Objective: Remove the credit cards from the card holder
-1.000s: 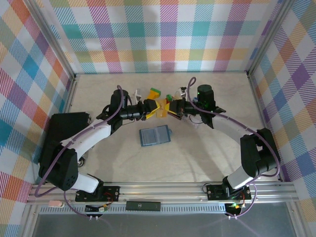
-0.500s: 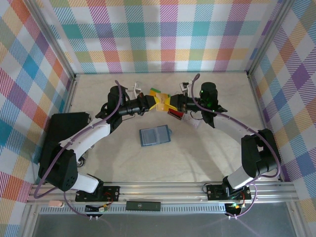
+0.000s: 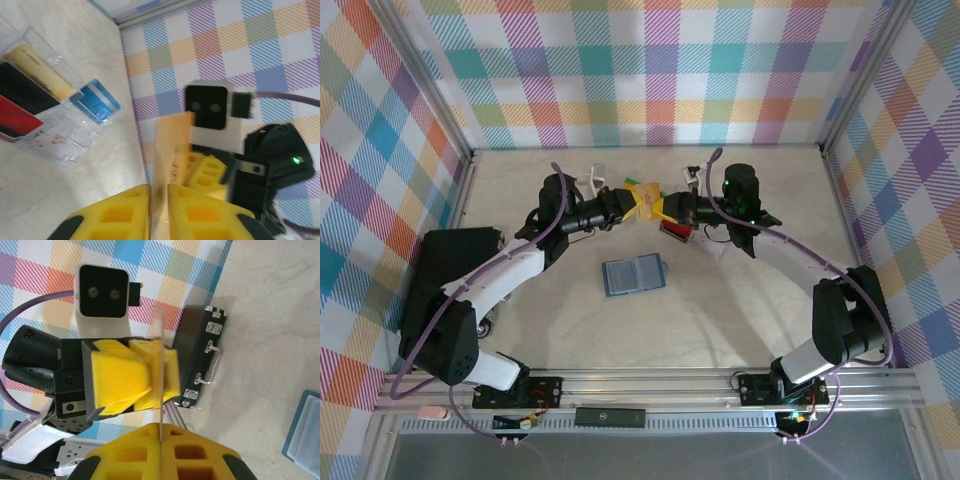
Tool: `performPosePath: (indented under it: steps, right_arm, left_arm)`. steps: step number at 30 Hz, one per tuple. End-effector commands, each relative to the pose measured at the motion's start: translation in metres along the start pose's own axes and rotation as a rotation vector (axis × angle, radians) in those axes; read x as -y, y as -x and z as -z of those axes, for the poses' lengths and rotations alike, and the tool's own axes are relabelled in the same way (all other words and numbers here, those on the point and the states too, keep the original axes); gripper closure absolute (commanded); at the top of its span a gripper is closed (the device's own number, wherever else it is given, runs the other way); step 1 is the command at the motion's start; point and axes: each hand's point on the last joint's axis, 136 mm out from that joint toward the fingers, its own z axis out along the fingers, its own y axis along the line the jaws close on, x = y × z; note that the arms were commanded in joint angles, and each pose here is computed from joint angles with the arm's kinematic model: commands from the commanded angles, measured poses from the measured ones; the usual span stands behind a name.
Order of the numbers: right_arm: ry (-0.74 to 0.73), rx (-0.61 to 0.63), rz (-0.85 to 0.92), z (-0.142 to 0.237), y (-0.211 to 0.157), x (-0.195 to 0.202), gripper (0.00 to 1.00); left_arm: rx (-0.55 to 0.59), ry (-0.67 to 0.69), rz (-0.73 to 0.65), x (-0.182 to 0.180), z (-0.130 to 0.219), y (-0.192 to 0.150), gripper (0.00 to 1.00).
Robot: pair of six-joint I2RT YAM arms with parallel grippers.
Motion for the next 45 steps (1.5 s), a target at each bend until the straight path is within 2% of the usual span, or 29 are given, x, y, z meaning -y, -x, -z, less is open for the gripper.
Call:
performPosePath:
  steps: [1,5,9,12,15,20,27,34,45]
  right_arm:
    - [-0.144,0.015,0.107,0.009,0.002,0.008,0.99]
    - [-0.343,0.031,0.229,0.02,0.014,0.029,1.0]
    - [-0.507,-0.015,0.392,0.031,0.025,0.043,1.0]
    - [-0.608,-0.096,0.497,0.038,0.029,0.052,1.0]
    - [-0.68,-0.181,0.587,0.044,0.033,0.062,1.0]
    - [-0.758,-0.306,0.727,0.047,0.041,0.078,1.0]
    - [-0.851,-0.463,0.835,0.048,0.056,0.108,1.0]
    - [-0.971,-0.571,0.867,0.05,0.076,0.144,1.0]
    - [-1.029,-0.702,0.842,0.05,0.08,0.176,1.0]
  left_arm:
    - [0.068,0.098,-0.001,-0.017,0.007,0.016,0.67]
    - [0.137,0.291,-0.014,-0.053,0.026,0.03,0.51]
    - [0.224,0.489,-0.053,-0.082,0.053,0.046,0.36]
    - [0.273,0.613,-0.093,-0.096,0.072,0.056,0.24]
    - [0.309,0.705,-0.13,-0.107,0.088,0.063,0.14]
    - [0.362,0.774,-0.198,-0.11,0.107,0.073,0.01]
    - [0.367,0.862,-0.194,-0.119,0.125,0.074,0.0]
    - [0.362,0.853,-0.208,-0.118,0.122,0.079,0.0]
    - [0.328,0.84,-0.218,-0.123,0.116,0.076,0.0]
